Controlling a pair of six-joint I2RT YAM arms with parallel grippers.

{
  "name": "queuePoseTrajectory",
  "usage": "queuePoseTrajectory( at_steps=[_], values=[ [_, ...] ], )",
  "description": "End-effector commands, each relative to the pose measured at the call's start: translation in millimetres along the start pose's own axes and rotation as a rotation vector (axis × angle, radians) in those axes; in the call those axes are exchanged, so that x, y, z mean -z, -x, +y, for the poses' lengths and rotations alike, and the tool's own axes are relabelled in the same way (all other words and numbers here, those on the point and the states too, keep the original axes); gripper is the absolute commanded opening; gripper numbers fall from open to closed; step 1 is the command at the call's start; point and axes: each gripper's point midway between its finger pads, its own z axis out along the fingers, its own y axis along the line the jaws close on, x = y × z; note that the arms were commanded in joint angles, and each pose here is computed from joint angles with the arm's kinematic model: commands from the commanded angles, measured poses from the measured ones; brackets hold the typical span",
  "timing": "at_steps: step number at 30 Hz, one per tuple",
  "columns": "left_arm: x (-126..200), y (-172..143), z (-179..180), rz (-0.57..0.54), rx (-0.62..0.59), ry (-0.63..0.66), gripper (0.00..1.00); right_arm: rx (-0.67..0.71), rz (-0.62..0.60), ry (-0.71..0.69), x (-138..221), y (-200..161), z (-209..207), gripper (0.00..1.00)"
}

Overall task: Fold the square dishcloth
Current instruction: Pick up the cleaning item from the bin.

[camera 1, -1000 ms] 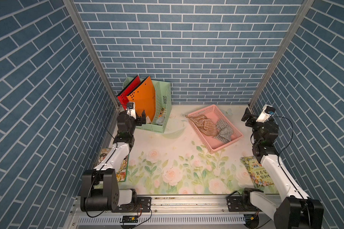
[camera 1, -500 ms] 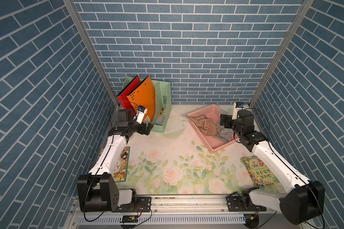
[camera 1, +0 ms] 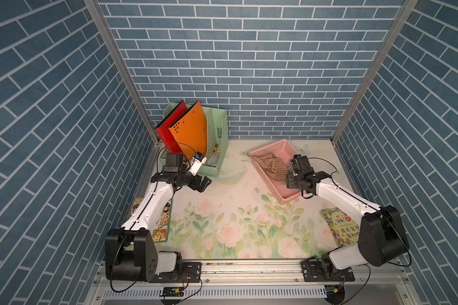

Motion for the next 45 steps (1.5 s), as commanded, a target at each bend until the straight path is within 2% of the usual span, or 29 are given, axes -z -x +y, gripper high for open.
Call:
queuePoseTrajectory(
  at_steps=[1, 7, 9, 14, 16, 20, 26, 30, 34, 41, 45],
  values=[
    [-11.2, -10.7, -29.1, 0.077, -0.079, -0.055, 1.00, 0.017, 0.024, -0.072, -4.1, -7.9, -11.1, 0.66],
    [-19.5, -8.1, -68.3, 0.113, -0.226, -0.090, 1.00, 0.020, 0.004, -0.150, -7.5, 0.3, -23.0, 0.54],
    [-20.7, -6.0, -75.6, 0.112, -0.246, -0.102, 1.00, 0.029, 0.004, -0.164, -11.7, 2.9, -23.9, 0.45],
    [-21.0, -3.0, -85.1, 0.113, -0.266, -0.125, 1.00, 0.041, 0.023, -0.191, -22.2, 4.3, -29.5, 0.33],
    [-20.6, -1.8, -85.5, 0.110, -0.269, -0.124, 1.00, 0.040, 0.007, -0.188, -19.1, 10.3, -29.2, 0.25],
    [-21.8, -3.9, -83.0, 0.108, -0.268, -0.110, 1.00, 0.027, -0.058, -0.179, -0.1, 33.8, -29.3, 0.01],
    [-22.5, -6.4, -84.8, 0.100, -0.266, -0.116, 1.00, 0.041, -0.211, -0.144, 56.2, 85.1, -14.4, 0.00],
    [-19.2, -7.7, -86.6, 0.094, -0.262, -0.132, 1.00, 0.101, -0.320, -0.119, 106.9, 121.5, 12.1, 0.00],
    [-6.4, 5.0, -74.5, 0.017, -0.217, -0.125, 1.00, 0.183, -0.446, -0.054, 170.5, 154.8, 55.6, 0.00],
    [22.6, 30.8, -52.3, -0.121, -0.136, -0.110, 1.00, 0.331, -0.579, 0.053, 252.3, 180.1, 128.1, 0.00],
    [46.0, 47.7, -73.1, -0.203, -0.142, -0.205, 1.00, 0.388, -0.614, 0.145, 284.0, 180.7, 166.8, 0.00]
  ],
)
